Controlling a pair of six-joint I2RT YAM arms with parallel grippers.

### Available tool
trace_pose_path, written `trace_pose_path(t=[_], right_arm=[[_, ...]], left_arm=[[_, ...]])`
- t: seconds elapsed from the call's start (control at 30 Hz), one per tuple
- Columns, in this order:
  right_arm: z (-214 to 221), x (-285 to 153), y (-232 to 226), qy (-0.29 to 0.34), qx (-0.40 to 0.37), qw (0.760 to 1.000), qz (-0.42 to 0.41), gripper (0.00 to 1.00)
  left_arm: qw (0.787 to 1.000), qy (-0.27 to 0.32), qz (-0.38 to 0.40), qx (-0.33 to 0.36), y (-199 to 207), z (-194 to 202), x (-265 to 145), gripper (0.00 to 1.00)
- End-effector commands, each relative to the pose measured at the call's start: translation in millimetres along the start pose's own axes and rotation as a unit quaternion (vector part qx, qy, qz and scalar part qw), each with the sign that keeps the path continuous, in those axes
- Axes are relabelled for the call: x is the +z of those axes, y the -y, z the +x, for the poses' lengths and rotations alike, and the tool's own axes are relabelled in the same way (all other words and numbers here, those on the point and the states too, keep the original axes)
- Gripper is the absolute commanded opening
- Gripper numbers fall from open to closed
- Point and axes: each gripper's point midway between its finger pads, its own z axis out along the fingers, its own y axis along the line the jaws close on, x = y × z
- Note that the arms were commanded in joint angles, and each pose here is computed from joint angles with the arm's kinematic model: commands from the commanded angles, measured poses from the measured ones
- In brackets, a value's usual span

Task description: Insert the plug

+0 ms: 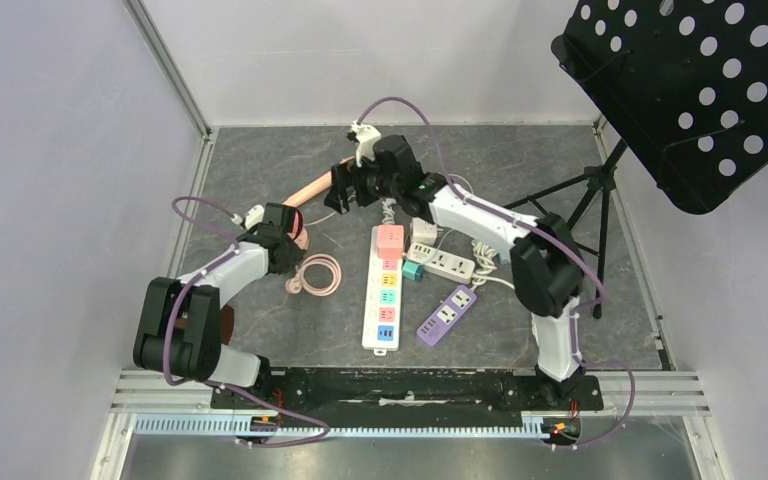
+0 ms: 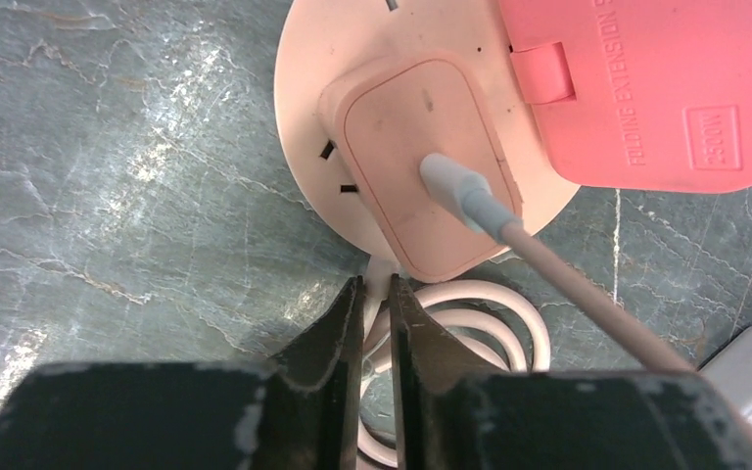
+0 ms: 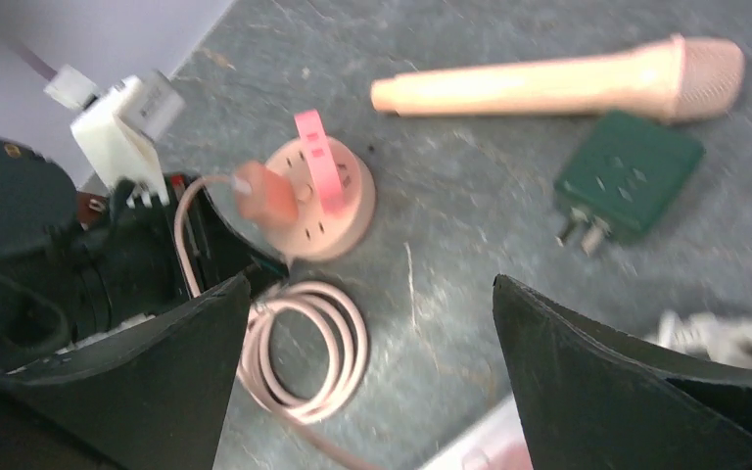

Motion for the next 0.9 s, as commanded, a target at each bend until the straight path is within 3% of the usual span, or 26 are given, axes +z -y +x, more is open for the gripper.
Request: trace_pose_path(t=[0.0,0.1,0.2,0.3,0.5,0.73,0.87], right_arm=[[-27.1,18.1,-20.8,0.008,0.009,0.993,-0.115,0.95],[-15.7,-4.5,-57.2,-0.015,0.069,0.971,-0.227,0.96],[2.1,-31.6,-69.6,-0.046,0.115,0.960,-0.250,0.96],[16.9,-52.9,-63.3,-0.082,0.122,0.966,-0.213,0.95],[6.9,-65.9,-18.4,-0.135,0.082,0.986,-0.058,0.93],[28.1,-83.3,36.6,-0.193,0.044,0.978,0.062,0.94],[26.6,-96.5,64.9,-0.196,0.031,0.975,0.099,0.93]], left_arm=[[1.000,0.009,0.010,-0.017,9.6,-14.8,-10.5,0.23],[0.998,-0.006,0.048,-0.026,18.4,-10.5,-26.3,0.33],[0.996,-0.020,0.080,-0.028,25.4,-9.6,-48.1,0.44],[0.994,-0.031,0.107,-0.017,29.8,-9.8,-72.0,0.48],[0.991,-0.046,0.123,0.017,25.2,-6.6,-98.1,0.49],[0.987,-0.046,0.147,0.048,32.4,-12.2,-114.0,0.50],[0.980,-0.036,0.188,0.063,45.6,-20.5,-132.6,0.50]])
